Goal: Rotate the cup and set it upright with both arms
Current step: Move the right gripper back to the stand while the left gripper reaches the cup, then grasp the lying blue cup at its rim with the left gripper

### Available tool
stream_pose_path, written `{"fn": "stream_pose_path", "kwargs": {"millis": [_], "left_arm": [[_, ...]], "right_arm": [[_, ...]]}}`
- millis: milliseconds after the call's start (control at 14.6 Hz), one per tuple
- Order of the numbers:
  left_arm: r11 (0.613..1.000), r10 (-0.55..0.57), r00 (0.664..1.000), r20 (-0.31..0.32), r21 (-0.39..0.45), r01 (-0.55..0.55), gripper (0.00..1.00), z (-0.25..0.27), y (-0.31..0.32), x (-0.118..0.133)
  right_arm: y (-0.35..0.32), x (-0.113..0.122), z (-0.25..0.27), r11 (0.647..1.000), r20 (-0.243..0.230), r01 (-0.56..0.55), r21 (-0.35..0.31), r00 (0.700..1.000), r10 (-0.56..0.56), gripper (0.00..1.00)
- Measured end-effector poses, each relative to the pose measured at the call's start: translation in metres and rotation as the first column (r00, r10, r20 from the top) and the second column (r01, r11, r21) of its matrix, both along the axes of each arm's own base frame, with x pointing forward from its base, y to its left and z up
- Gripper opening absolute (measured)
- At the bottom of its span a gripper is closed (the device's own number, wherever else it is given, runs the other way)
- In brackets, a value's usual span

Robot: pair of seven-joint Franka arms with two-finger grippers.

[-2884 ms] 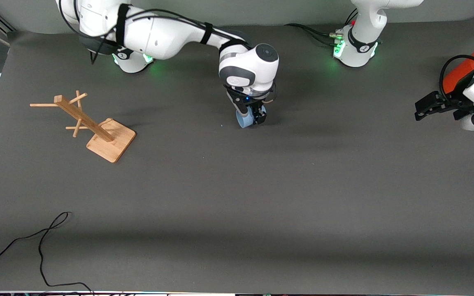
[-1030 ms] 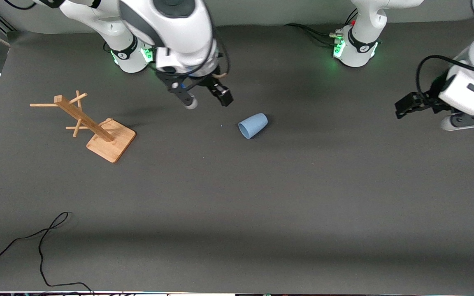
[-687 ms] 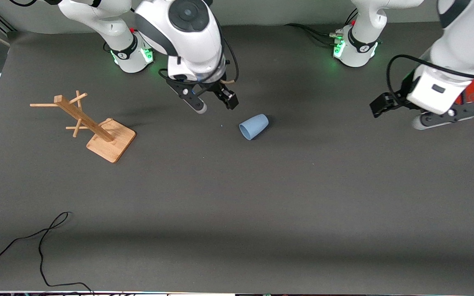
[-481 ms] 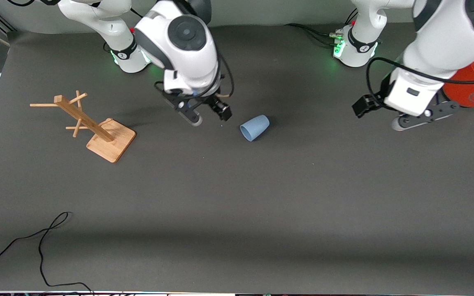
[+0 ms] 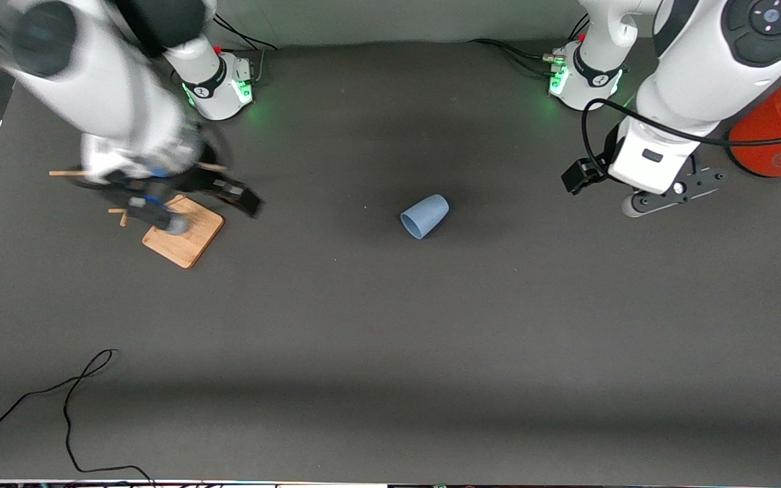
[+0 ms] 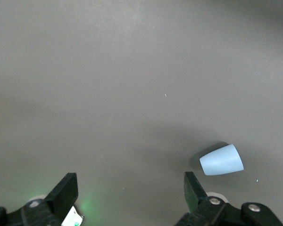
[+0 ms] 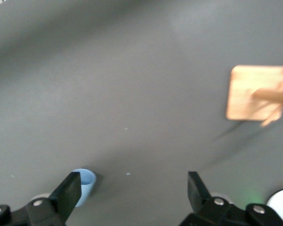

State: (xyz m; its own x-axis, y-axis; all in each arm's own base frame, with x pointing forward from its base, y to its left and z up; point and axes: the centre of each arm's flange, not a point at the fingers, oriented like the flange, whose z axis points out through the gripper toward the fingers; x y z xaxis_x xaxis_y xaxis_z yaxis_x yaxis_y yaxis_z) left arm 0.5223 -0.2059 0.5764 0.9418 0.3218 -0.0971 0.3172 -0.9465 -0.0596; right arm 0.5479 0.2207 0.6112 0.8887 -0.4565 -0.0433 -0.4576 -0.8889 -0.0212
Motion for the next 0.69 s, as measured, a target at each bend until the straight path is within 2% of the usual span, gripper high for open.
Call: {"fn": "stream_pose_path", "kwargs": {"millis": [275, 687], "left_arm": [[0.996, 0.077, 0.997, -0.005, 0.041, -0.076, 1.0, -0.025, -0.055, -0.004], [0.97, 0.189, 0.981, 0.032, 0.147, -0.192, 1.0, -0.105, -0.192, 0.008]], "right_arm": [[-0.077, -0.01, 0.036, 0.995, 0.018, -0.096, -0.018, 0.995, 0.097, 1.0], [-0.165, -0.014, 0.032, 0.98, 0.002, -0.198, -0.017, 0.98, 0.198, 1.0]]}}
